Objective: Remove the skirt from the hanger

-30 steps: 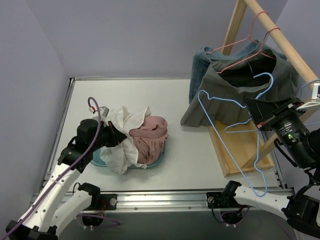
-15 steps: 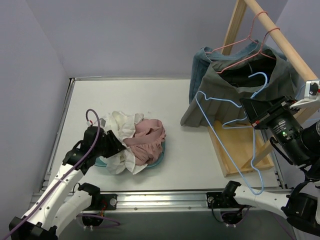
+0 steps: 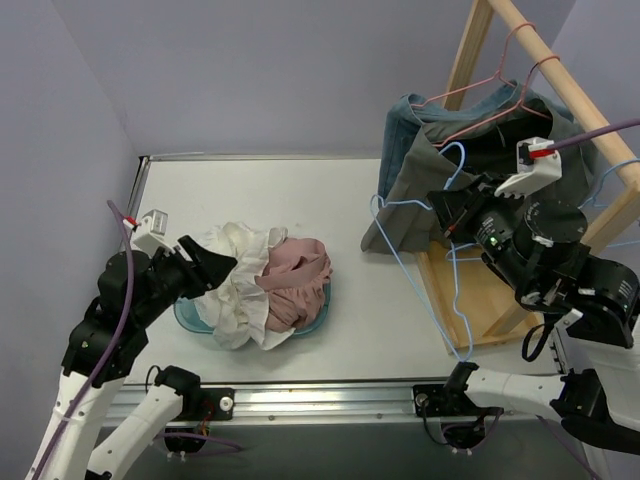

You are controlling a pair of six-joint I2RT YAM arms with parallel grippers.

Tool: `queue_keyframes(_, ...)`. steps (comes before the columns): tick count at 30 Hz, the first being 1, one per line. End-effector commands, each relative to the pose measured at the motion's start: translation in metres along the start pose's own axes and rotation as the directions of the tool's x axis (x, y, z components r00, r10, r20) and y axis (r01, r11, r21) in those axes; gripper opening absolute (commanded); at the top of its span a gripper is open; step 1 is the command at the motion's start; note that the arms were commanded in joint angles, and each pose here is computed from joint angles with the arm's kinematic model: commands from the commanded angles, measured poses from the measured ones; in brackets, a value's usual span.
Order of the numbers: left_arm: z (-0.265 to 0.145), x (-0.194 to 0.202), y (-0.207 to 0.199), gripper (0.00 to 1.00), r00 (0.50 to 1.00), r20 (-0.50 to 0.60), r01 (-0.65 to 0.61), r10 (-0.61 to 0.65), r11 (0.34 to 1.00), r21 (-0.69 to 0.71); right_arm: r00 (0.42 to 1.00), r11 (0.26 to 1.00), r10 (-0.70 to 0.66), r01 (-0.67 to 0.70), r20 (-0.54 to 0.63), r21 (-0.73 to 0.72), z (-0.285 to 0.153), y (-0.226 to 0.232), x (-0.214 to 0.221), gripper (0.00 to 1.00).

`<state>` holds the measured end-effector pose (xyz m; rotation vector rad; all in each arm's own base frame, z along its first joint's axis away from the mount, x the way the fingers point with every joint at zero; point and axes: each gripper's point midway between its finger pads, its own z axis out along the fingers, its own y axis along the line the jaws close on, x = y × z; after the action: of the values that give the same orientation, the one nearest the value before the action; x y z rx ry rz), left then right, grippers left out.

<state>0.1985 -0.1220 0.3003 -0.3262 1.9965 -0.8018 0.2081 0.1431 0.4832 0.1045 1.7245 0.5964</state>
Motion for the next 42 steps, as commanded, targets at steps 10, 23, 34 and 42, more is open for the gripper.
queue_keyframes(10, -0.022, -0.045, -0.131, 0.94, 0.953, 0.001, -0.280, 0.304, 0.875, 0.394, 0.998, 0.990, 0.023, -0.032, 0.066, 0.137, 0.041, -0.002, 0.005, 0.00)
queue_keyframes(23, -0.025, -0.012, -0.256, 0.91, 0.812, 0.140, -0.537, 0.566, 0.633, 0.557, 0.999, 0.907, -0.021, 0.007, 0.028, 0.421, 0.081, -0.031, 0.036, 0.00)
queue_keyframes(34, -0.042, 0.018, -0.270, 0.83, 0.777, 0.111, -0.542, 0.619, 0.569, 0.618, 0.998, 0.848, -0.062, 0.037, 0.028, 0.529, 0.093, -0.055, 0.045, 0.00)
queue_keyframes(42, -0.043, 0.060, -0.281, 0.84, 0.691, 0.121, -0.614, 0.712, 0.491, 0.618, 0.998, 0.845, -0.063, 0.052, 0.003, 0.533, 0.109, -0.054, 0.051, 0.00)
